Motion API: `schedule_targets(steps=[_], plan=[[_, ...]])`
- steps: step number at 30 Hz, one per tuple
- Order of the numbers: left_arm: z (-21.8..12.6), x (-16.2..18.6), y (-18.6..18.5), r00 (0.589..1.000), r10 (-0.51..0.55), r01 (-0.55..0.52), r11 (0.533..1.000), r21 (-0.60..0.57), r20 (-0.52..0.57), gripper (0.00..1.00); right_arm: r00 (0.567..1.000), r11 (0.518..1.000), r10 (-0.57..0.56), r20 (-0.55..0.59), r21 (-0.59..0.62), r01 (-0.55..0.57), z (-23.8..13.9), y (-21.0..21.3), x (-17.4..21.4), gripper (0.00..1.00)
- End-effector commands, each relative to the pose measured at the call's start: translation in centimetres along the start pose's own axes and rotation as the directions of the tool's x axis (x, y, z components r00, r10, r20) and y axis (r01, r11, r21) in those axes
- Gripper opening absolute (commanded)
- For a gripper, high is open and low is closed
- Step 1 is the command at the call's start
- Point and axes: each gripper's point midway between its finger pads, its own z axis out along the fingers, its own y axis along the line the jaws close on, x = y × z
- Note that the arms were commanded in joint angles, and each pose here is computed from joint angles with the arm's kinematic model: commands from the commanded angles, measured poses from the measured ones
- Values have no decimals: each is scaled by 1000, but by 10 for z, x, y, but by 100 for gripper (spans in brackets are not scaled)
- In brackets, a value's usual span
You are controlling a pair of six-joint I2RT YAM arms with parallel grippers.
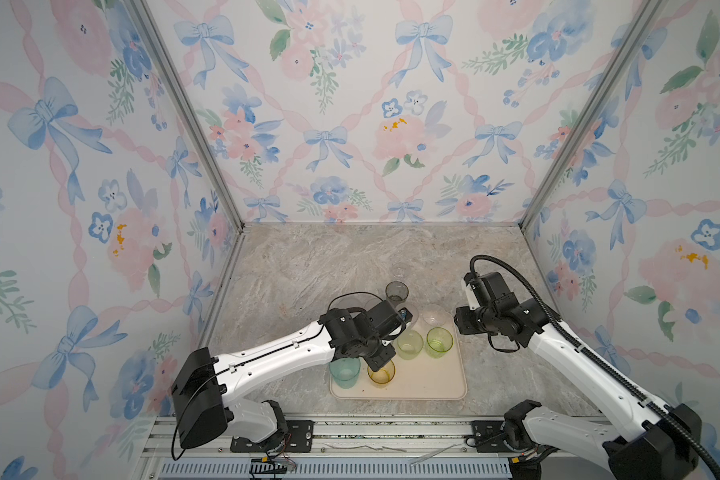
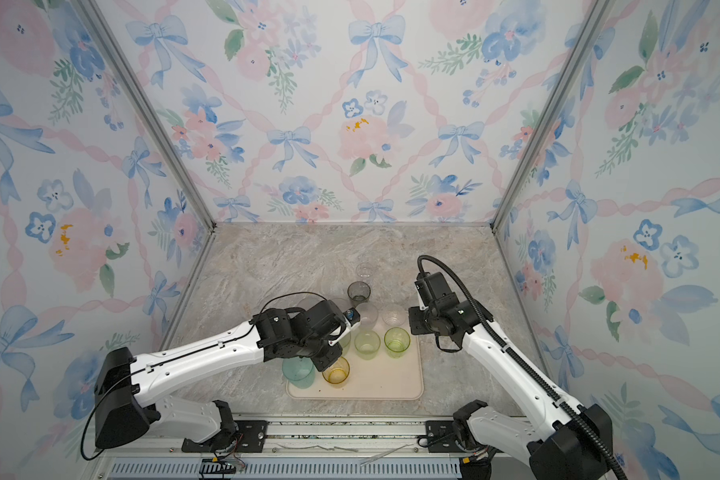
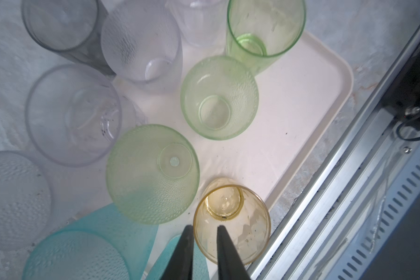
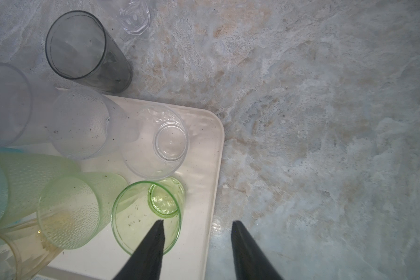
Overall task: Place the glasses into the tray
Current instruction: 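Move the left gripper back over the grey smoky cup on the table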
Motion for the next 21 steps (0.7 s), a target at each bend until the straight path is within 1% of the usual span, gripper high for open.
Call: schedule_targets(steps=[1,5,8,11,15,21], plan=[[-29,-34,21,993,-18,24,999,-49,116,21,1000,1000,-18,-5,14,19,0,0,-1,49],[-42,-68,66,979,-80,109,983,-145,188,23,1000,1000,-19,1,11,19,-1,1,-4,49],[-34,-85,90,977,-104,138,975,-177,186,23,1000,1000,-22,3,8,22,-1,2,-5,49],[-18,-95,105,982,-107,136,972,-190,157,23,1000,1000,-23,8,16,23,-1,1,-7,49],[11,-98,122,987,-127,144,972,-188,100,23,1000,999,-25,16,24,25,1,-1,-11,49],[51,-97,139,986,-164,168,976,-141,41,22,999,1000,-22,31,20,22,4,-1,-23,49]])
